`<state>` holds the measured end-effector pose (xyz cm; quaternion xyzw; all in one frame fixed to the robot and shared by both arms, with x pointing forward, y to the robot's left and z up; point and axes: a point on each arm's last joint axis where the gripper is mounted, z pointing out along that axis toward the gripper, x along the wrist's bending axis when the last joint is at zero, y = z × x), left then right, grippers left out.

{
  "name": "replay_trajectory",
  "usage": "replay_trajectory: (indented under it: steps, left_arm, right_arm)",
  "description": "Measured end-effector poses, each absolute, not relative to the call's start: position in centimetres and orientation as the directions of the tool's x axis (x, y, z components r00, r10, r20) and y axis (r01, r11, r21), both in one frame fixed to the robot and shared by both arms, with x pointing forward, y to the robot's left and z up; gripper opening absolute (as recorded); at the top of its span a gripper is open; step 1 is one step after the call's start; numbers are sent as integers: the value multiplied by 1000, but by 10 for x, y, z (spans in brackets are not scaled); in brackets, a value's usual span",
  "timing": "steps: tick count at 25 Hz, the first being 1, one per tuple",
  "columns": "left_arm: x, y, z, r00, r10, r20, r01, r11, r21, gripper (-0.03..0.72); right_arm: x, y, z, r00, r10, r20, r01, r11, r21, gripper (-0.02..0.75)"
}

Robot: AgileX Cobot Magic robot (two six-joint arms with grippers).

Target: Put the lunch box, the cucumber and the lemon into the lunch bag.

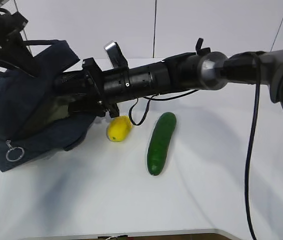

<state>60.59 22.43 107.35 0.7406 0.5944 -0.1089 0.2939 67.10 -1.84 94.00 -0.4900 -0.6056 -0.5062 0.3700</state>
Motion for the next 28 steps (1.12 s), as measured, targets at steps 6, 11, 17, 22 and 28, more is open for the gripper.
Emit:
replay_trajectory:
  steps: [6,11,17,22,28]
  left_arm:
    - [608,238,1073,239,823,-515,950,-89,299,-13]
    - [608,242,1073,231,826,-515,951,-80,298,-13]
    - [608,242,1073,231,826,-515,951,-80,298,-13]
    - [608,242,1073,231,826,-515,951,-80,298,-13]
    - [608,242,1073,231,828,-510,951,-83,297,-13]
  right_arm:
    - [671,-29,941,-267,205,941,964,56,262,461]
    - [664,-33,962,-356,270,895,934,138,330,461]
    - [652,-43,1002,-451,380,807,892,220,395,461]
    - [641,-56,1024,-503,543,672,864,306,399,461]
    - [634,-70,1033,-453,739,498,887,319,333,461]
